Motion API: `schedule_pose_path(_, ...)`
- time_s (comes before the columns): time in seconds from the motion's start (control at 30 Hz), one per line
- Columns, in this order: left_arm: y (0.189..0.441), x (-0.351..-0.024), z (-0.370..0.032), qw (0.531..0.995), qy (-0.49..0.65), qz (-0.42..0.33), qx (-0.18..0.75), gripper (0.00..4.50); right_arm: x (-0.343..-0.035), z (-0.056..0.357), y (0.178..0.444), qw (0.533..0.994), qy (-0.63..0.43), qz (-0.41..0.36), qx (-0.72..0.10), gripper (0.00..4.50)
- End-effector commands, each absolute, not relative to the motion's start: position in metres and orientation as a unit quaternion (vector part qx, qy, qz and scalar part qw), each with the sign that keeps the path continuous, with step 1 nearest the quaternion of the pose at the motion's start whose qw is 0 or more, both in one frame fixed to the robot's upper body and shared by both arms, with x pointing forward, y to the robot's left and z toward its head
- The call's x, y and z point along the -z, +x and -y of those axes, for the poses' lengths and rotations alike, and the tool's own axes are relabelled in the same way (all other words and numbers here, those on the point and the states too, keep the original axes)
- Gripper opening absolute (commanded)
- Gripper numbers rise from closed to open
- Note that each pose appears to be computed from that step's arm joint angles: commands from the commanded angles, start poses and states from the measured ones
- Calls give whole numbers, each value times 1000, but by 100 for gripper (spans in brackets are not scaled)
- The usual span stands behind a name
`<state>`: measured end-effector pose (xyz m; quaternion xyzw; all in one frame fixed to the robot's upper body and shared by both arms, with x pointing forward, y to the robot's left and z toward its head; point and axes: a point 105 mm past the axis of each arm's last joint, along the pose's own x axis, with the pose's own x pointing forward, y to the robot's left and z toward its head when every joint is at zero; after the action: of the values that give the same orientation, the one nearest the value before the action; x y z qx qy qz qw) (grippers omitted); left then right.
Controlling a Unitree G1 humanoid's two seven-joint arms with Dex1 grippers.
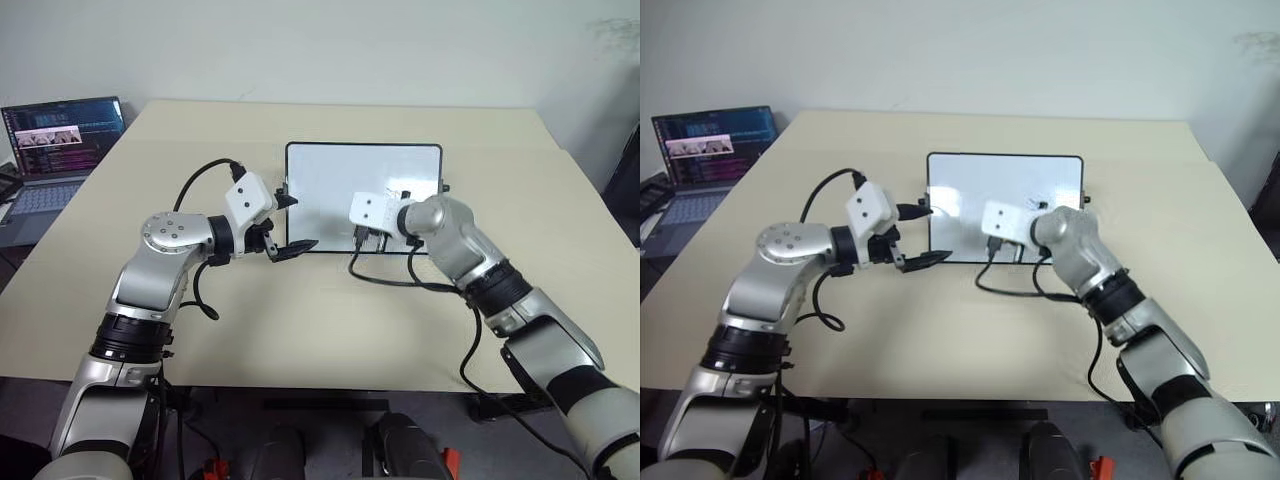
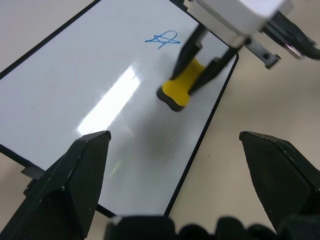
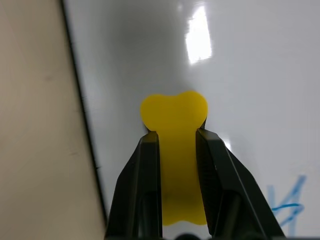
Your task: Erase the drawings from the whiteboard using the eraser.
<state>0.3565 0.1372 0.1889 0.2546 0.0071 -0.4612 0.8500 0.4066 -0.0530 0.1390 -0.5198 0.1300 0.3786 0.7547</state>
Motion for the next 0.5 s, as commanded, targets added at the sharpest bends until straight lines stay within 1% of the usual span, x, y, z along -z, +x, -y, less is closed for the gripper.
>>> schedule_pose_path(0.03,356,-202,-136,848,264,17,459,450,-99,79,400,739,-521,-216,-369,59)
schedule_pose_path(0.1,356,-202,-137,848,265,16,459,450,-102,80,402,744,-522,-212,-359,55)
schedule_pose_path(0.23,357,-204,-136,847,265,18,460,450,-119,80,410,761,-517,-194,-341,55)
schedule_pose_path(0.3,358,-206,-136,847,264,20,460,450,-149,69,406,782,-481,-163,-360,55)
schedule_pose_path(0.37,358,-210,-138,848,262,24,460,450,-179,61,396,798,-444,-126,-388,55)
schedule_pose_path(0.43,358,-214,-140,849,262,29,457,450,-195,64,388,808,-424,-111,-394,55)
schedule_pose_path(0.5,359,-218,-143,851,263,32,454,450,-208,78,382,816,-417,-105,-386,55)
